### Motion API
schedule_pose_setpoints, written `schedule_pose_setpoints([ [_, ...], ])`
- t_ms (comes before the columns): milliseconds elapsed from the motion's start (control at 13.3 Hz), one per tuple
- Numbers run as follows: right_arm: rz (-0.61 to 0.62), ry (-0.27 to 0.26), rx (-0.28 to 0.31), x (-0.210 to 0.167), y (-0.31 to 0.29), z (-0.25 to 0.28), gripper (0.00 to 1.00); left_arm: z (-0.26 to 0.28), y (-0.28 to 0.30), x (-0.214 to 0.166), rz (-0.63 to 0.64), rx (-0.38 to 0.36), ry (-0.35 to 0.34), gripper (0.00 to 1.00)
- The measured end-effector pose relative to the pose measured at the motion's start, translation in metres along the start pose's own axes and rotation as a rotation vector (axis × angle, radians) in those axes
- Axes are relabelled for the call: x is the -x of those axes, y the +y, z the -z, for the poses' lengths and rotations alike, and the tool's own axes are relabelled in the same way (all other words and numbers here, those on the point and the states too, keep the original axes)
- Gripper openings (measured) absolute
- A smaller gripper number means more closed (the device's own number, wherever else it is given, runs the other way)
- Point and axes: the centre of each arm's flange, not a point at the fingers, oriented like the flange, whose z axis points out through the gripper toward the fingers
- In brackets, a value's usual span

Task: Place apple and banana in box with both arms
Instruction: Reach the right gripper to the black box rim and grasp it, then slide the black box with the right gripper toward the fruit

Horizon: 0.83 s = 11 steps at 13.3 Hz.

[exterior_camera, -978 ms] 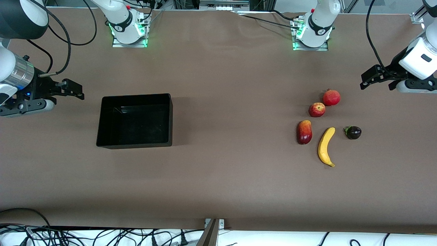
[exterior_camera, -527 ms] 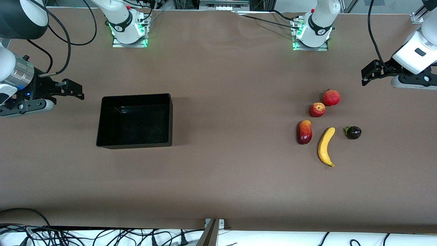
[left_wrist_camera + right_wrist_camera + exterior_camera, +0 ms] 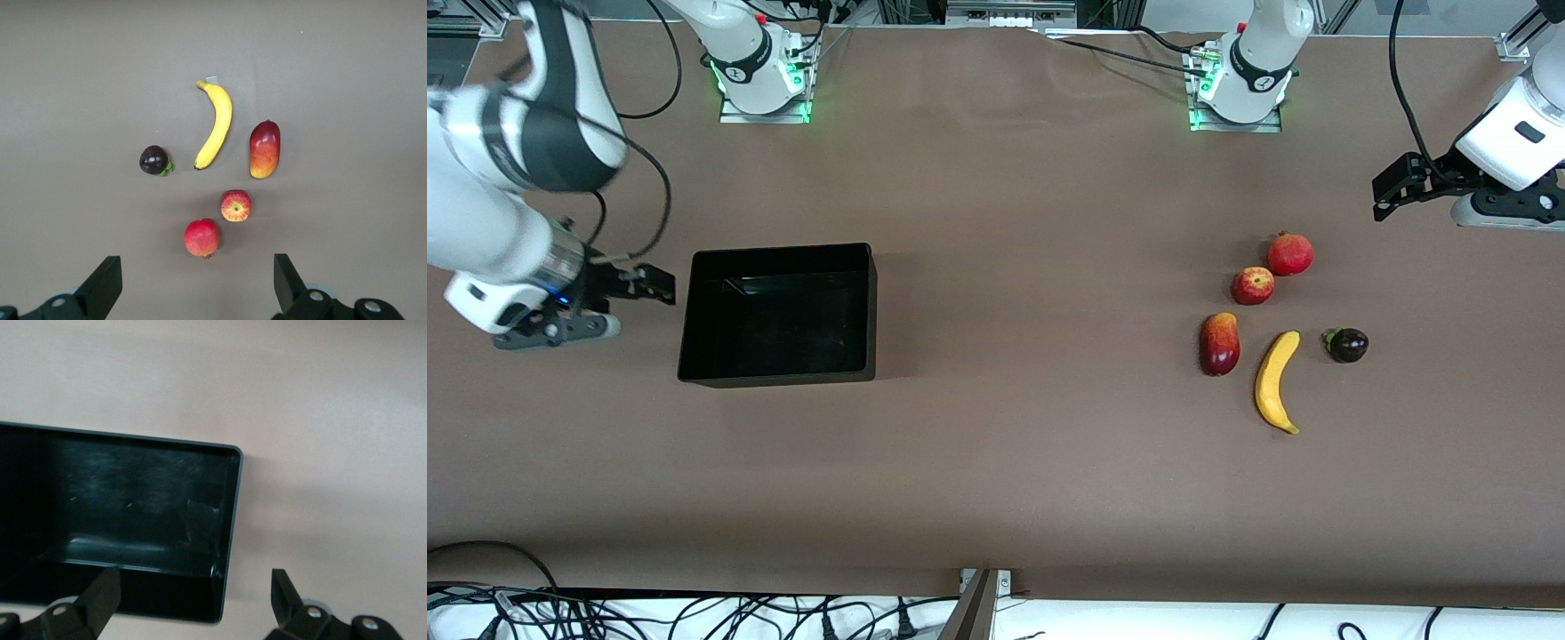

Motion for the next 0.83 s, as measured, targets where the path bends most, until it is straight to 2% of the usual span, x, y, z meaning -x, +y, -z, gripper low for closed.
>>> schedule_pose_setpoints([
  [301, -0.042, 0.003, 0.009, 0.019, 0.022, -0.098, 1.00, 0.000, 0.000, -0.002, -0.001, 0.001, 0.000, 1.00],
  [602, -0.073, 0.006, 0.013, 0.053, 0.029, -0.161, 0.98, 0.001, 0.004, -0.003, -0.008, 0.001, 0.002, 1.00],
  [828, -0.091, -0.021, 0.010, 0.069, 0.031, -0.178, 0.64, 0.001, 0.004, -0.003, -0.008, 0.001, 0.002, 1.00],
])
